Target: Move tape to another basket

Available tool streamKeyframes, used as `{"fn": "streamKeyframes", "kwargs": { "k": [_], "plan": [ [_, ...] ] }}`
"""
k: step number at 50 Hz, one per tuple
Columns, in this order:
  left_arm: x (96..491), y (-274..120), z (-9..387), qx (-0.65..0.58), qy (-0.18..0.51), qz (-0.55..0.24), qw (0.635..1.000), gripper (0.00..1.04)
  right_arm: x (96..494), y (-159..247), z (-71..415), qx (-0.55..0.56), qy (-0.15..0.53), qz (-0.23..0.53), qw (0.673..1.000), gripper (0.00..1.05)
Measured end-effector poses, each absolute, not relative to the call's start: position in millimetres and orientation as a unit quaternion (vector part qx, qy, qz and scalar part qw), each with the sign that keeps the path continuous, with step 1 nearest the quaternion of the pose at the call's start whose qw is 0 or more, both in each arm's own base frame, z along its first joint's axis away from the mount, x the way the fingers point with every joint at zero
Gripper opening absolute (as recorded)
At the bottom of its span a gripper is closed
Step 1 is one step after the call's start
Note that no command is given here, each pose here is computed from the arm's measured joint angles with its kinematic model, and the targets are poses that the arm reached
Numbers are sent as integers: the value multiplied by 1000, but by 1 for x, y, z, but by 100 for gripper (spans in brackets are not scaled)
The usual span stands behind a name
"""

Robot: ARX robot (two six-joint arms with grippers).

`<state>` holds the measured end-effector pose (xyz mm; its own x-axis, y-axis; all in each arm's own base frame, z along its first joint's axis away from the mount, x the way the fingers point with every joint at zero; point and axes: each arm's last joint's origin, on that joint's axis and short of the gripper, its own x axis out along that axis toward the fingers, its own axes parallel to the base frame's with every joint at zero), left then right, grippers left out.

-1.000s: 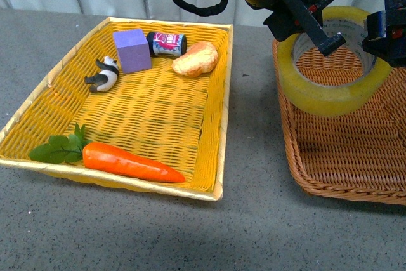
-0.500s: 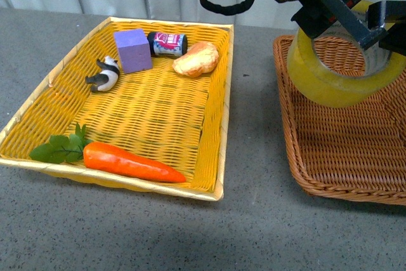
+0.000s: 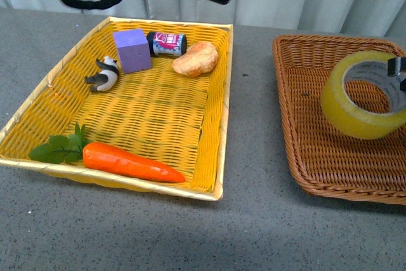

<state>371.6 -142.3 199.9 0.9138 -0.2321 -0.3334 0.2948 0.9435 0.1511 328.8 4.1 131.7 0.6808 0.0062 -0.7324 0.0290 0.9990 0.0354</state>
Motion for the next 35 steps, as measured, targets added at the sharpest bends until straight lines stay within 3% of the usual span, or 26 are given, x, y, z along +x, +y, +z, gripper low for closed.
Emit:
{"fn": "streamKeyframes", "kwargs": {
  "k": [12,27,35],
  "plan": [
    [355,-102,194,28,156,-23,987,98,335,2,102,44,424,-2,905,14],
    [332,-72,191,-12,150,59,987,98,342,2,94,48,426,-4,904,14],
    [317,-68,192,-14,135,97,986,98,343,1,105,61,389,2,919,44]
  ]
}}
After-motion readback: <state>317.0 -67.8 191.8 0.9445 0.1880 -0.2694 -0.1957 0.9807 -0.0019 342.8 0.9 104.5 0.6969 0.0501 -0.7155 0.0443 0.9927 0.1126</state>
